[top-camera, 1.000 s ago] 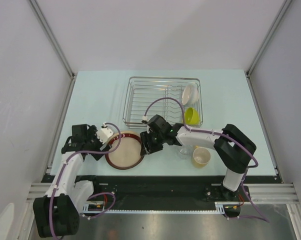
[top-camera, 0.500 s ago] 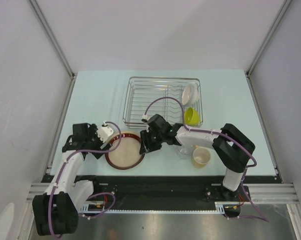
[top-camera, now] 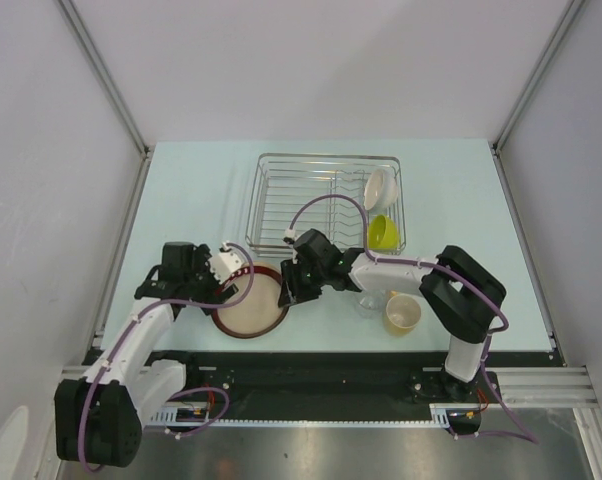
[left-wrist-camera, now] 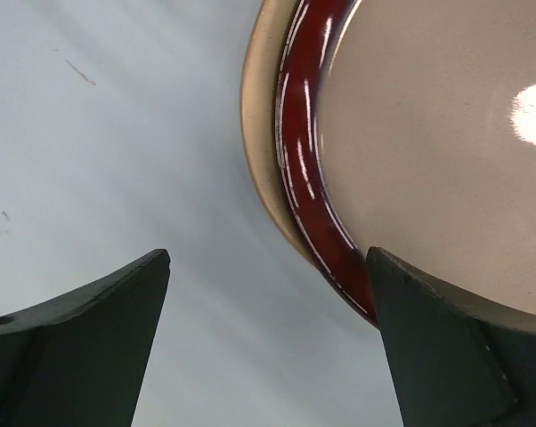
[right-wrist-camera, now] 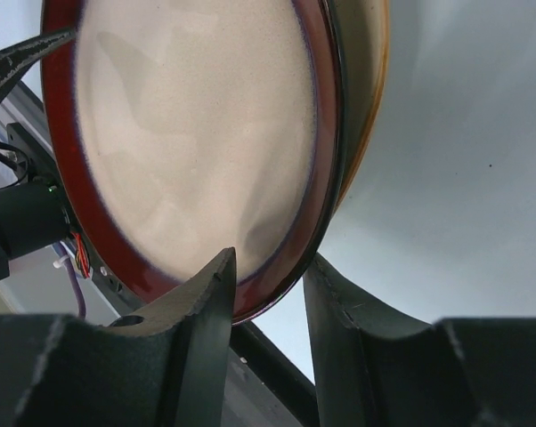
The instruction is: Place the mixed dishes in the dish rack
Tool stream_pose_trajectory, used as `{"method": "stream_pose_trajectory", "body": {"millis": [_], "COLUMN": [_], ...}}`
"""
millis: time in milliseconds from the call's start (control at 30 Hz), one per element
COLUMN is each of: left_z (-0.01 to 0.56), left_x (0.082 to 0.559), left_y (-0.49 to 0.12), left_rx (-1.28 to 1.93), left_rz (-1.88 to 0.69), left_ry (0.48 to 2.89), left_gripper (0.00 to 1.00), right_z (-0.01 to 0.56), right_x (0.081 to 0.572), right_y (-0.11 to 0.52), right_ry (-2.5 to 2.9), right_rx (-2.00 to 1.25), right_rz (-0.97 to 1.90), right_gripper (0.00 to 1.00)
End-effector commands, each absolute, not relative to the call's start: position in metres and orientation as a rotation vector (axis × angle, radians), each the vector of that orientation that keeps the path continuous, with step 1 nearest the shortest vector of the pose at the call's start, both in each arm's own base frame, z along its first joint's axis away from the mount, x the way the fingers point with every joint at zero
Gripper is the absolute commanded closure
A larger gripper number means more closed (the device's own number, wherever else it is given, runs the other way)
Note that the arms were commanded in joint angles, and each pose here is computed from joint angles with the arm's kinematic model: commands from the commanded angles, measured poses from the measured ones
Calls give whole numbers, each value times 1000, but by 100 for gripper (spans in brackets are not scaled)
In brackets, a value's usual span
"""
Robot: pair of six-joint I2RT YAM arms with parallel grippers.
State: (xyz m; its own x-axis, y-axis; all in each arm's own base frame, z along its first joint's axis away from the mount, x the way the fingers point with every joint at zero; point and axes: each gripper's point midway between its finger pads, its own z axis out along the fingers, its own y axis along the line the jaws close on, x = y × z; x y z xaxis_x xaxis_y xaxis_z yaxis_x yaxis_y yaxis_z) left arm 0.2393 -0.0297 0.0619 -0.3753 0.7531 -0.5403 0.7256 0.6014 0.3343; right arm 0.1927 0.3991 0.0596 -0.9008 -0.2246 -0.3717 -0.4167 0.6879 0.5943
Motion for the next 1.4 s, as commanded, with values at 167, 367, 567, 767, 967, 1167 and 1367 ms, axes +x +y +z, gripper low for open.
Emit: {"method": "stream_pose_trajectory", "body": {"millis": [167, 367, 567, 767, 967, 1167, 1367], "left_z": [58, 50, 53, 85, 151, 183, 147], "left_x": [232, 227, 226, 231, 240, 242, 231], "left_y": [-48, -57, -63, -69, -75, -70, -45], "left_rx": [1151, 1161, 1162, 1120, 1072, 1078, 1155], "left_rz": [-56, -88, -106, -130, -117, -58, 47], "left_ry": [2164, 2162, 2156, 2113, 2012, 1966, 2030], "left_gripper": [3, 3, 3, 3, 2, 1, 1], "right_z": [74, 69, 61, 50, 48, 54, 57], "right_x": [204, 208, 211, 215, 219, 223, 228], "right_y": [422, 425, 426, 419, 406, 391, 372], "right_ry": [2533, 2528, 2540, 2556, 2567, 2559, 2565], "right_rx": [-479, -458, -428, -418, -421, -434, -440], "right_rz": [1128, 1130, 1110, 1029, 928, 843, 741], "right_gripper": [61, 62, 69, 92, 100, 100, 100]}}
